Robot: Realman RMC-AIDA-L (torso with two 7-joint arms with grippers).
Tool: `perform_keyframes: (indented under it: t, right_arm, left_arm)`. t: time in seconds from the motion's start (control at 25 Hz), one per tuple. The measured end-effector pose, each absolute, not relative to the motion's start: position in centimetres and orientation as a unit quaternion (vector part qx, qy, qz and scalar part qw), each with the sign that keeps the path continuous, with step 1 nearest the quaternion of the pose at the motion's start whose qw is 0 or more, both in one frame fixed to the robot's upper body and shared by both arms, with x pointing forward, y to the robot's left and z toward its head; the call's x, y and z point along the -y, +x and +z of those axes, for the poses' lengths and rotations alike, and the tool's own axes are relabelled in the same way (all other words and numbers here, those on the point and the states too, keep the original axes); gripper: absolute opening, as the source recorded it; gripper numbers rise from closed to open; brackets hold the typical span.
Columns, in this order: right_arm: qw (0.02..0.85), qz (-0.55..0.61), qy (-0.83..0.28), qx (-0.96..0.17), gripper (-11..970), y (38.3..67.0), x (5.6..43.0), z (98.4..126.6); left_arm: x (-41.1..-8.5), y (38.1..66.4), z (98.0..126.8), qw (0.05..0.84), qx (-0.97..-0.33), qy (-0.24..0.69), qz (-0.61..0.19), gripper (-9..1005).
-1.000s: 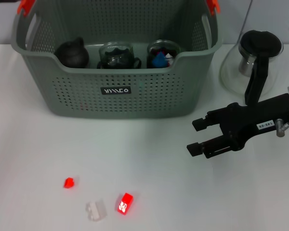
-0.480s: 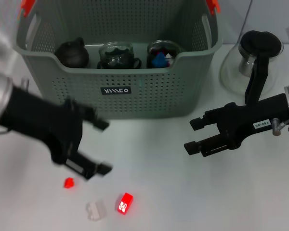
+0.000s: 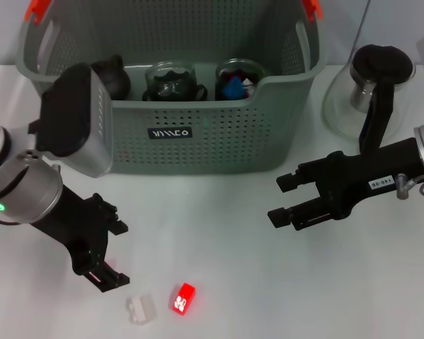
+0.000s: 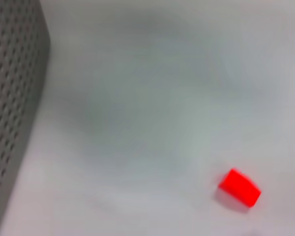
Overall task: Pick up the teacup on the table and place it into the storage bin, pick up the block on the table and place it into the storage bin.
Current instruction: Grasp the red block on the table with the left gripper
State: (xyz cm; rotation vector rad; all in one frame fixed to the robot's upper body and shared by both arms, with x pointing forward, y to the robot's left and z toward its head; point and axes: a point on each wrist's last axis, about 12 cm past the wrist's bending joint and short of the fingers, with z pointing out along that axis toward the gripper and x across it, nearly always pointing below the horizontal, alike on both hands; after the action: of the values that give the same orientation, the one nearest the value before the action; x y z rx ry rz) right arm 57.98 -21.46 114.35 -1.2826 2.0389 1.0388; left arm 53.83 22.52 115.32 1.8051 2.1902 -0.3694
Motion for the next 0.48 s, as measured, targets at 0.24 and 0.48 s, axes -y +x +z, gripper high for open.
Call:
perform_keyframes:
  t: [0.24, 0.48]
  right_arm:
    - [0.256, 0.383, -0.467, -0.754, 833, 57.8, 21.5, 114.1]
    - [0.257, 0.384, -0.466, -0.755, 834, 57.8, 21.5, 114.0]
  left_arm:
    - [-22.8, 54.3, 114.3, 0.115, -0.765, 0.629, -0.078, 855]
    - [-22.5, 54.2, 113.4, 0.099, -0.763, 0.635, -0.070, 769]
